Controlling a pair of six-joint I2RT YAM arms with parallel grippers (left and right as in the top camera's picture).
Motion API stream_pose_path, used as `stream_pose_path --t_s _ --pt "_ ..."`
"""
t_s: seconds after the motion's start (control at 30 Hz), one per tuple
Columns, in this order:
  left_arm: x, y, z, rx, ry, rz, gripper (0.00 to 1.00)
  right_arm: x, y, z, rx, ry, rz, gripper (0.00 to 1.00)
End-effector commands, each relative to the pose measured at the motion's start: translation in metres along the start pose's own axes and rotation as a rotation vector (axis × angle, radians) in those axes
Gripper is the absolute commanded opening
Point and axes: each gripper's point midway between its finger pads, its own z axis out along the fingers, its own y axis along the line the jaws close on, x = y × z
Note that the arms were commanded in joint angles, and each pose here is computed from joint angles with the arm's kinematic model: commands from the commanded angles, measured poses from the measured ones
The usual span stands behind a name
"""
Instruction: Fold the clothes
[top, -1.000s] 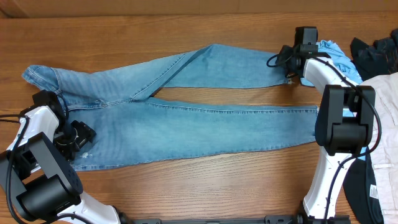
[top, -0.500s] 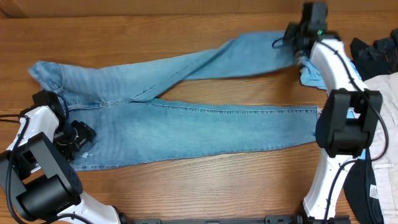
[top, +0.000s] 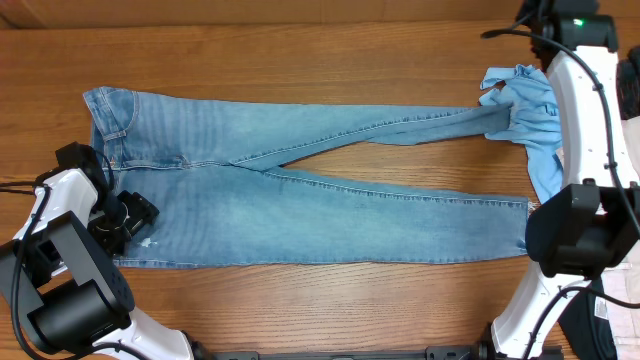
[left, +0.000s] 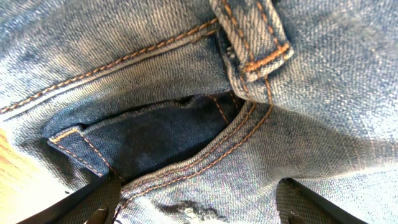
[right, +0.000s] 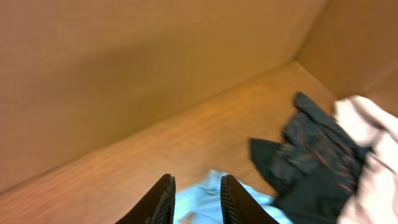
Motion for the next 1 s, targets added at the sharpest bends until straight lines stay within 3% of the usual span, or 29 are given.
stream_pose_path --t_s 0.0,0.27,0.67,0.97 --pt "-0.002 0.000 0.004 -0.010 0.007 0.016 0.82 0.008 -0.017 0.004 0.051 0.037 0.007 0.28" --pt "-0.002 0.000 0.004 -0.010 0.007 0.016 0.83 0.069 0.011 0.005 -0.135 0.295 0.002 0.34" --pt "-0.003 0.000 0.004 -0.010 0.007 0.016 0.84 0.198 0.019 0.056 0.018 0.686 0.332 0.32" --pt "-0.003 -0.001 0.004 -0.009 0.006 0.016 0.84 0.227 0.018 0.065 0.094 0.754 0.445 0.33"
